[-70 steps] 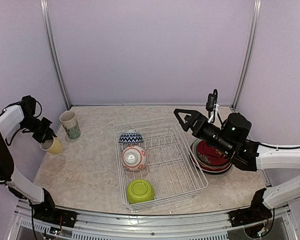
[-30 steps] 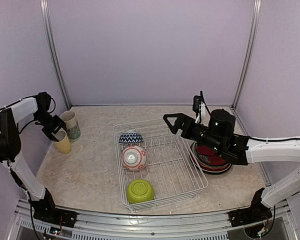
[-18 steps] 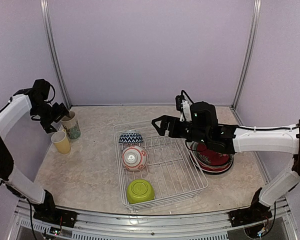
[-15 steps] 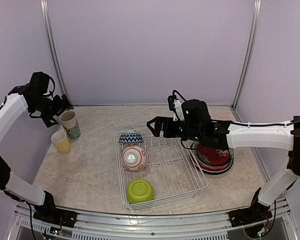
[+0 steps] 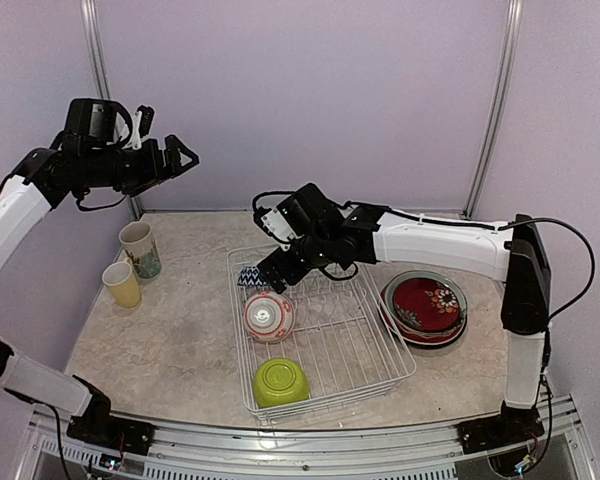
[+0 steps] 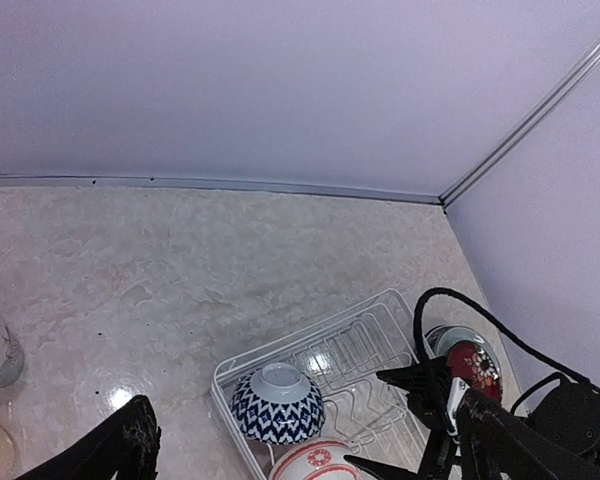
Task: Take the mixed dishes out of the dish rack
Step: Grab the bowl from the dish rack.
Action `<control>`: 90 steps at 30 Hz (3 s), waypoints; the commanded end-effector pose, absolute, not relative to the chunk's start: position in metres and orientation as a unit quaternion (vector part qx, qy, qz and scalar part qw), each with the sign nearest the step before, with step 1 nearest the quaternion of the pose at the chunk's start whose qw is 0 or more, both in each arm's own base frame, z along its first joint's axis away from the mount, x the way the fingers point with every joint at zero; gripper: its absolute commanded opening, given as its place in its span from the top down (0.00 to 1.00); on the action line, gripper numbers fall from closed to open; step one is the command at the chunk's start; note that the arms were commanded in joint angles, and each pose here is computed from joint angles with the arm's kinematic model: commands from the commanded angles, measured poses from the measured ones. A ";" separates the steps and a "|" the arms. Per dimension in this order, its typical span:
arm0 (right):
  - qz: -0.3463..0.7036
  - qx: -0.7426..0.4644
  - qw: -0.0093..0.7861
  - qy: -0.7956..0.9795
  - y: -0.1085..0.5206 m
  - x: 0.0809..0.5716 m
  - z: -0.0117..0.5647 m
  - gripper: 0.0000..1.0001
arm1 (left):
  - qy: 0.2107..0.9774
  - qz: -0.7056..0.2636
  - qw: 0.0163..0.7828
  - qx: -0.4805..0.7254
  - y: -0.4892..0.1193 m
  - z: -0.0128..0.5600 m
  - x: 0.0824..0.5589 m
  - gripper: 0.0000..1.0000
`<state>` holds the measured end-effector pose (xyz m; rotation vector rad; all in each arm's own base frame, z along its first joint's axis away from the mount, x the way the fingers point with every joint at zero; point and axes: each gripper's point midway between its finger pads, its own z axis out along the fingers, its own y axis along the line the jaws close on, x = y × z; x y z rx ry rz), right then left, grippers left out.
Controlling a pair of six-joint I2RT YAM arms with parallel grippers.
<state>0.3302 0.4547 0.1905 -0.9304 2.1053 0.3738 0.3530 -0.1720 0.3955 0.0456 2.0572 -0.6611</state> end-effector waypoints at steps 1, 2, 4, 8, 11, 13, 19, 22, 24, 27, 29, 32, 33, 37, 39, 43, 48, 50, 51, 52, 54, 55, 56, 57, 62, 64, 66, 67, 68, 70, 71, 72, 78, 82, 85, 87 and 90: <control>0.044 -0.512 0.354 0.781 0.445 0.324 0.164 0.00 | 0.853 -0.218 0.473 0.038 -0.164 0.368 0.361 0.01; 0.038 -0.533 0.352 0.769 0.446 0.323 0.162 0.00 | 0.853 -0.209 0.476 0.035 -0.160 0.366 0.360 0.01; 0.024 -0.563 0.349 0.749 0.449 0.325 0.161 0.00 | 0.852 -0.201 0.483 0.036 -0.156 0.364 0.358 0.01; 0.034 -0.594 0.319 0.738 0.458 0.334 0.159 0.00 | 0.849 -0.202 0.488 0.034 -0.151 0.363 0.353 0.01; 0.024 -0.610 0.299 0.733 0.462 0.339 0.153 0.00 | 0.848 -0.215 0.483 0.035 -0.154 0.364 0.351 0.01; 0.032 -0.618 0.295 0.728 0.468 0.340 0.155 0.01 | 0.848 -0.219 0.481 0.033 -0.154 0.363 0.351 0.01; 0.060 -0.638 0.308 0.704 0.484 0.338 0.165 0.00 | 0.844 -0.239 0.480 0.017 -0.149 0.367 0.350 0.01; 0.053 -0.640 0.314 0.700 0.486 0.345 0.160 0.00 | 0.843 -0.247 0.478 0.004 -0.144 0.370 0.350 0.01; 0.042 -0.638 0.317 0.700 0.488 0.352 0.155 0.00 | 0.840 -0.254 0.479 0.004 -0.143 0.371 0.349 0.01; 0.029 -0.638 0.326 0.697 0.491 0.361 0.154 0.00 | 0.840 -0.257 0.478 -0.001 -0.142 0.371 0.349 0.01; 0.029 -0.637 0.331 0.696 0.494 0.366 0.152 0.00 | 0.841 -0.262 0.473 0.000 -0.143 0.370 0.349 0.01; 0.035 -0.635 0.336 0.694 0.498 0.371 0.149 0.00 | 0.842 -0.265 0.470 0.000 -0.145 0.368 0.350 0.01; 0.035 -0.635 0.337 0.694 0.498 0.373 0.148 0.00 | 0.842 -0.266 0.469 0.000 -0.145 0.368 0.351 0.01; 0.037 -0.634 0.341 0.694 0.500 0.379 0.142 0.00 | 0.844 -0.271 0.463 0.000 -0.148 0.365 0.352 0.01; 0.042 -0.637 0.337 0.692 0.502 0.381 0.135 0.01 | 0.845 -0.272 0.460 -0.001 -0.148 0.363 0.353 0.01; 0.039 -0.646 0.328 0.688 0.503 0.384 0.118 0.07 | 0.847 -0.274 0.455 -0.003 -0.148 0.361 0.355 0.01; 0.044 -0.651 0.326 0.684 0.507 0.384 0.112 0.12 | 0.849 -0.277 0.450 -0.004 -0.150 0.358 0.356 0.01; 0.051 -0.652 0.326 0.683 0.508 0.382 0.113 0.16 | 0.850 -0.278 0.448 -0.004 -0.150 0.356 0.357 0.01; 0.053 -0.652 0.325 0.683 0.508 0.381 0.113 0.19 | 0.851 -0.278 0.446 -0.005 -0.150 0.355 0.357 0.01; 0.053 -0.652 0.324 0.683 0.508 0.381 0.113 0.22 | 0.851 -0.279 0.445 -0.005 -0.150 0.355 0.358 0.01; 0.062 -0.656 0.318 0.682 0.509 0.377 0.111 0.26 | 0.851 -0.281 0.444 -0.004 -0.151 0.355 0.358 0.01; 0.067 -0.657 0.316 0.681 0.509 0.375 0.111 0.29 | 0.851 -0.282 0.442 -0.004 -0.152 0.354 0.358 0.01; 0.068 -0.657 0.315 0.681 0.509 0.374 0.111 0.33 | 0.852 -0.283 0.441 -0.004 -0.152 0.354 0.358 0.01; 0.067 -0.657 0.316 0.682 0.509 0.374 0.112 0.39 | 0.852 -0.283 0.441 -0.003 -0.153 0.353 0.358 0.01; 0.061 -0.646 0.330 0.685 0.507 0.378 0.127 0.52 | 0.853 -0.283 0.439 -0.005 -0.152 0.352 0.359 0.01; 0.057 -0.638 0.342 0.687 0.506 0.381 0.137 0.57 | 0.854 -0.283 0.437 -0.005 -0.153 0.351 0.359 0.01; 0.053 -0.629 0.354 0.690 0.505 0.382 0.148 0.62 | 0.855 -0.282 0.436 -0.005 -0.153 0.350 0.360 0.01; 0.053 -0.624 0.362 0.691 0.506 0.383 0.155 0.65 | 0.855 -0.282 0.435 -0.005 -0.153 0.349 0.360 0.01; 0.051 -0.618 0.369 0.692 0.506 0.384 0.160 0.67 | 0.855 -0.282 0.435 -0.005 -0.153 0.349 0.360 0.01; 0.042 -0.600 0.388 0.698 0.504 0.388 0.172 0.73 | 0.857 -0.282 0.432 -0.006 -0.153 0.347 0.361 0.01; 0.039 -0.591 0.397 0.701 0.503 0.390 0.178 0.77 | 0.857 -0.283 0.431 -0.006 -0.154 0.347 0.361 0.01; 0.036 -0.581 0.407 0.704 0.502 0.392 0.184 0.80 | 0.858 -0.282 0.430 -0.006 -0.154 0.346 0.362 0.01; 0.043 -0.506 0.466 0.725 0.494 0.398 0.208 0.86 | 0.859 -0.281 0.427 -0.007 -0.155 0.343 0.363 0.01; 0.053 -0.478 0.474 0.738 0.490 0.397 0.211 0.86 | 0.861 -0.283 0.423 -0.005 -0.157 0.341 0.363 0.01; 0.028 -0.459 0.465 0.756 0.481 0.403 0.200 0.86 | 0.861 -0.286 0.420 -0.004 -0.158 0.341 0.363 0.01; 0.016 -0.451 0.462 0.764 0.477 0.406 0.194 0.82 | 0.862 -0.286 0.418 -0.004 -0.159 0.340 0.363 0.01; -0.003 -0.457 0.457 0.763 0.475 0.406 0.181 0.66 | 0.862 -0.288 0.417 -0.004 -0.160 0.340 0.363 0.01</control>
